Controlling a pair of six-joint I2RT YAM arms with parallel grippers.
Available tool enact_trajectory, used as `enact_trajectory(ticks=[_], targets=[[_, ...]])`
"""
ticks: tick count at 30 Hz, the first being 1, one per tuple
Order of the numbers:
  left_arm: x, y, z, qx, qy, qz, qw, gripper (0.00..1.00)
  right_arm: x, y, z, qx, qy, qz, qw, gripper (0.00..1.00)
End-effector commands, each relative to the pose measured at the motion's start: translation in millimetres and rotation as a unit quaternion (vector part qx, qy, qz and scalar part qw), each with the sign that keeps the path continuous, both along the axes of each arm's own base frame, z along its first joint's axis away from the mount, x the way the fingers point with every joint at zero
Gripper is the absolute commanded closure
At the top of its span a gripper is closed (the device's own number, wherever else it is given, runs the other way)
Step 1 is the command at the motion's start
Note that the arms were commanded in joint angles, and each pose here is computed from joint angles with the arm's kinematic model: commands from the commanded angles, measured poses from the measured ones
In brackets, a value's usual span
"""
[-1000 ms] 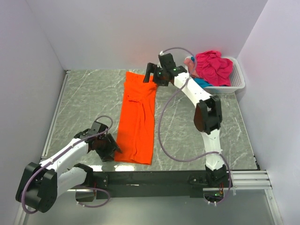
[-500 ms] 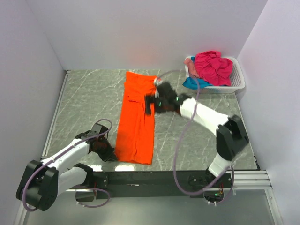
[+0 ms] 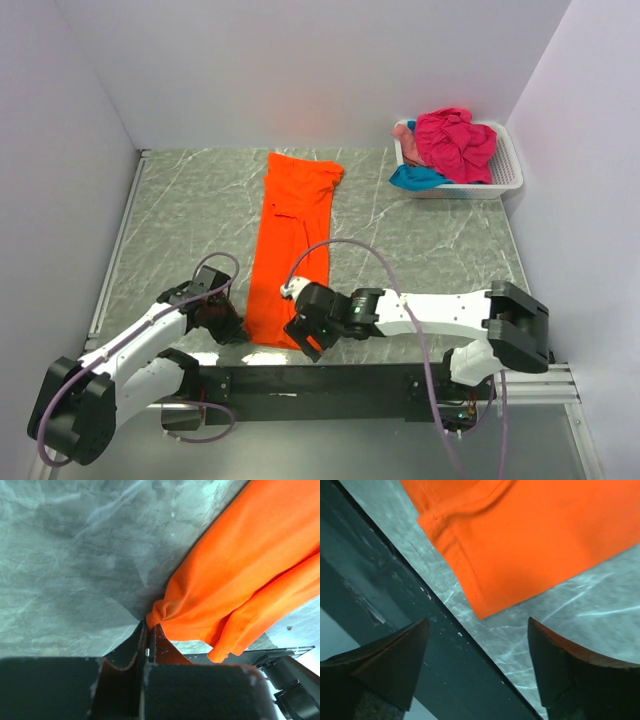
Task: Fold and stack the t-shirts
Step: Fold the tshirt
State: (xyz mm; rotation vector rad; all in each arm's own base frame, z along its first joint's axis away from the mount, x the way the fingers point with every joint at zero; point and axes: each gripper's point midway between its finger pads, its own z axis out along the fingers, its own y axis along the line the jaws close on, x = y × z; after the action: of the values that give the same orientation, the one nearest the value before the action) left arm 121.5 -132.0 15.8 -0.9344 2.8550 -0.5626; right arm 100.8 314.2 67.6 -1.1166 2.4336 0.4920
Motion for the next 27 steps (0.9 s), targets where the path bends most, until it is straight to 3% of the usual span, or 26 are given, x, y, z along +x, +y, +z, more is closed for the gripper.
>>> enact_trajectory(ticks=[1, 11, 14, 15, 17, 18, 21, 27], targets=[[-2, 4, -4, 0.009, -0.007, 0.007, 1.0, 0.99, 4, 3, -11, -0.02, -0.01, -0.014, 1.0, 0.17], [-8, 5, -8, 0.011, 0.001, 0.008, 1.0, 0.99, -10, 0, -48, -0.06, 0.042, -0.014, 0.997, 0.35], [-11, 4, -9, 0.011, 0.006, 0.005, 1.0, 0.99, -13, -2, -53, -0.064, 0.05, -0.02, 0.997, 0.62], [-13, 4, -8, 0.012, 0.007, 0.004, 1.0, 0.99, -15, -4, -54, -0.064, 0.052, -0.02, 0.996, 0.75], [-17, 3, -7, 0.013, 0.011, 0.001, 1.0, 0.99, -18, -3, -52, -0.058, 0.052, -0.019, 0.997, 0.87], [-18, 3, -4, 0.013, 0.008, 0.001, 1.0, 0.99, -18, -4, -50, -0.057, 0.049, -0.022, 0.997, 0.99], [-17, 2, 2, 0.011, -0.001, 0.003, 1.0, 0.99, -22, -2, -40, -0.038, 0.046, -0.021, 0.998, 1.0], [19, -8, 33, 0.006, -0.065, 0.003, 0.998, 0.99, 1, 7, -18, -0.009, 0.0, -0.056, 0.998, 1.0]])
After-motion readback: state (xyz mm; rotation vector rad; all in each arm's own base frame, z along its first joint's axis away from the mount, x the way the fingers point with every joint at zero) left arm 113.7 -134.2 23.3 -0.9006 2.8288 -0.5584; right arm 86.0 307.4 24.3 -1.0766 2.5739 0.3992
